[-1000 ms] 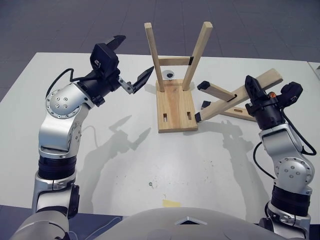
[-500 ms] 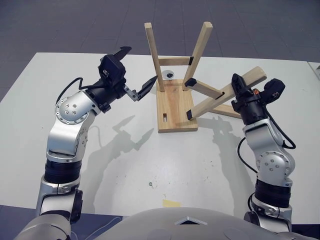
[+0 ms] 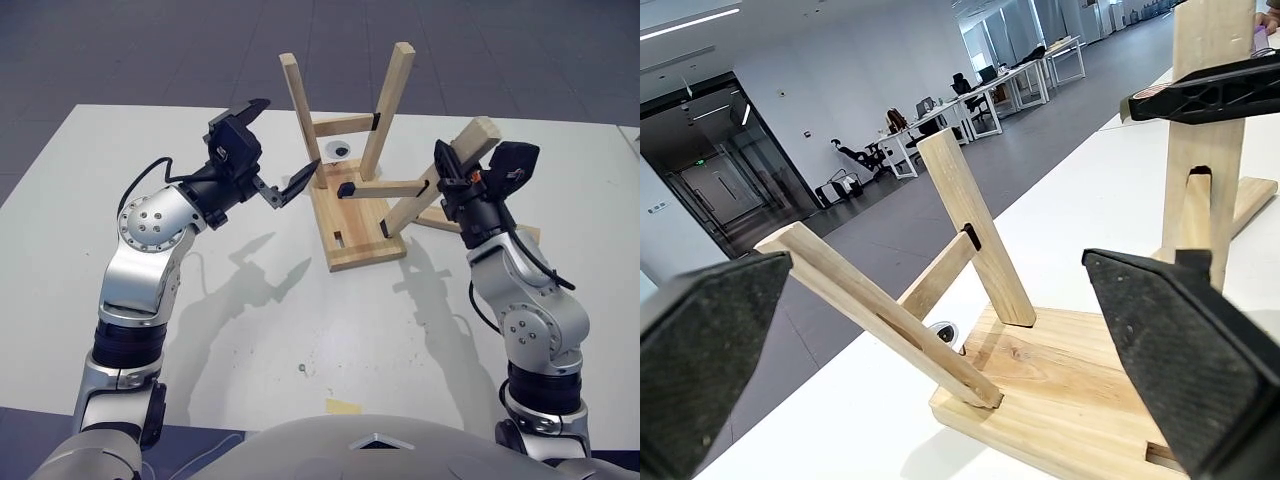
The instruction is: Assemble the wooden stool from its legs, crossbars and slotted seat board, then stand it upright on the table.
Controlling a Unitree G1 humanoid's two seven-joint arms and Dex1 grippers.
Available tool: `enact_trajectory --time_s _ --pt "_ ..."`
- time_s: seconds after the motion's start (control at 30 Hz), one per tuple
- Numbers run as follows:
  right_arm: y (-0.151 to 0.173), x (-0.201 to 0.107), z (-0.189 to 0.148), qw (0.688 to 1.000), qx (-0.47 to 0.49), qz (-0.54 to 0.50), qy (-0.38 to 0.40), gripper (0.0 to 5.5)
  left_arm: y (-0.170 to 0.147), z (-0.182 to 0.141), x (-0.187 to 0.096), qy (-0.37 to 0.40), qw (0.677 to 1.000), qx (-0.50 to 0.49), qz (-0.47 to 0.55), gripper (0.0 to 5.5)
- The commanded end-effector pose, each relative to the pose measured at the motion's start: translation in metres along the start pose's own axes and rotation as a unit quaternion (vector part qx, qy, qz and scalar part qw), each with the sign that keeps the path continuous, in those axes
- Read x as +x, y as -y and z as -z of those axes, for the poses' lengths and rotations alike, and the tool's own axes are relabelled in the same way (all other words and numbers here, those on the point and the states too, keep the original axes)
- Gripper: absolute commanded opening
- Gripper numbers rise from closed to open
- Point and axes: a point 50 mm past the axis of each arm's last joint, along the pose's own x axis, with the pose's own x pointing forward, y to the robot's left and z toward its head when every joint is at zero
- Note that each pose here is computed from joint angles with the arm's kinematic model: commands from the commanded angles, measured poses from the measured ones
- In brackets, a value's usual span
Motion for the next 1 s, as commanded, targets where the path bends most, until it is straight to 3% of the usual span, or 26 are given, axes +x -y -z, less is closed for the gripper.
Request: enact_trajectory --time_s 0.03,0.17,0.47,0.57,0.73,0.77,1.0 --pt "0.017 -0.013 0.055 0.987 -0.033 0.061 -0.147 1.02 0.004 0.0 0.0 -0.006 1.0 0.02 0.012 5.4" --pt "0.017 -0.022 0.094 0.971 0.017 0.077 -0.225 1.02 0.008 0.002 0.001 -0.013 0.999 0.028 0.02 5.4" --pt "0.011 -0.023 0.093 0.979 0.005 0.053 -0.195 1.02 0.008 0.001 0.001 -0.012 0.999 0.038 0.015 5.4" --pt "0.005 -0.01 0.076 0.988 0.004 0.026 -0.153 1.02 0.002 -0.006 -0.004 -0.001 1.0 0.029 -0.004 5.4" --pt "-0.01 0.023 0.03 0.996 0.007 -0.062 -0.069 1.02 -0.02 -0.046 -0.026 0.072 0.991 -0.039 -0.106 5.4" --pt "-0.013 0.026 0.025 0.995 0.004 -0.078 -0.063 1.39 -0.021 -0.049 -0.027 0.081 0.989 -0.053 -0.11 5.4" --pt "-0.025 0.038 -0.005 0.989 0.04 -0.142 0.01 2.45 -0.014 -0.054 -0.018 0.11 0.983 -0.117 -0.092 5.4"
